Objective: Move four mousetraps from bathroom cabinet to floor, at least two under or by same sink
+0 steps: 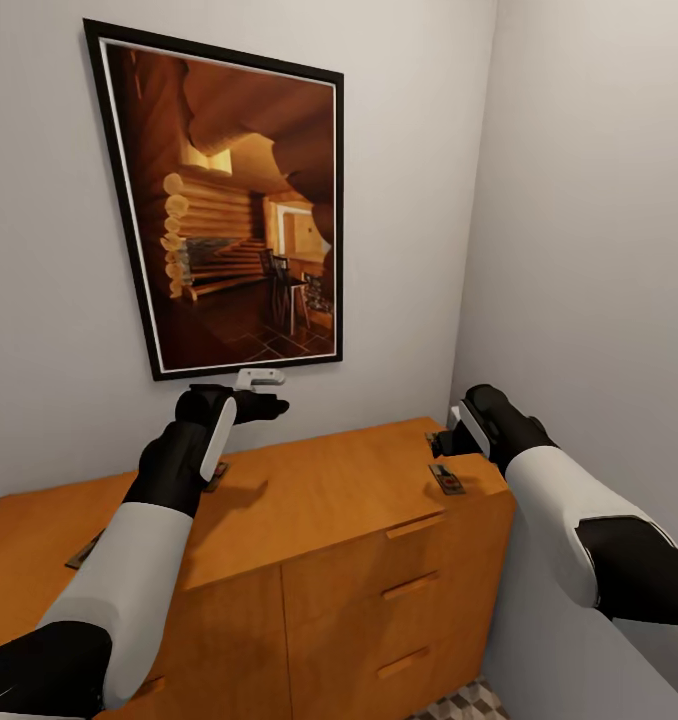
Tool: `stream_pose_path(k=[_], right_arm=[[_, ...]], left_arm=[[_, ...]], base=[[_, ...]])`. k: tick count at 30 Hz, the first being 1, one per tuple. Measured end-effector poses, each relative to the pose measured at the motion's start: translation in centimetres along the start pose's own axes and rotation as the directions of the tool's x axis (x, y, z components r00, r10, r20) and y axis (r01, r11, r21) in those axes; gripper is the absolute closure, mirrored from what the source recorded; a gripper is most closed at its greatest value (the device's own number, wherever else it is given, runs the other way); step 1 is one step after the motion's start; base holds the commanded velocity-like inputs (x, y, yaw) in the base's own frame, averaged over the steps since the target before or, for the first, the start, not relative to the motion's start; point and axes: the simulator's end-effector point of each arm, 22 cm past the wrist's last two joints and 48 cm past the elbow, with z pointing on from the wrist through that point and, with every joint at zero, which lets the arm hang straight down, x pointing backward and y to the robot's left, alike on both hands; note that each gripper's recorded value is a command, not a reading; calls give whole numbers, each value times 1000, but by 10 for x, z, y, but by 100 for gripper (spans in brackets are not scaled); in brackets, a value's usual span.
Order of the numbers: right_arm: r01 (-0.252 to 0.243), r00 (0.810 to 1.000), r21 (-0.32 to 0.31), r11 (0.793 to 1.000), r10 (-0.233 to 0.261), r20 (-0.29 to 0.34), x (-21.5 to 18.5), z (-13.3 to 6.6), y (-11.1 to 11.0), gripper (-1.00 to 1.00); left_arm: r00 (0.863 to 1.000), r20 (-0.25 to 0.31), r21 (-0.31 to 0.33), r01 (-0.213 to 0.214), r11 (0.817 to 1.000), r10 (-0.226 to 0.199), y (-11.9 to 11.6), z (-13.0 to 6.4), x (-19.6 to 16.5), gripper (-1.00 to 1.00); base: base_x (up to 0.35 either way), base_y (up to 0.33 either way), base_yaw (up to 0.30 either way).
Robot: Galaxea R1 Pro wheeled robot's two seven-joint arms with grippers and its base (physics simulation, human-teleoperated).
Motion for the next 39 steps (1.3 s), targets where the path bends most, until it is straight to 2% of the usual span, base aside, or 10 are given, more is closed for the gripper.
stream_pose_path(k=[22,39], right_arm=[[-1,1000,-19,1000,1,0,0,0,7,-100],[-39,999,-135,990,37,-16,5,2,26,-100]], left_arm=[[1000,-1,-1,0,1000,0,0,0,1,-100],[1000,-1,0,1,1000,-1,0,0,1,-100]], base=[[2,-1,0],[0,0,0]])
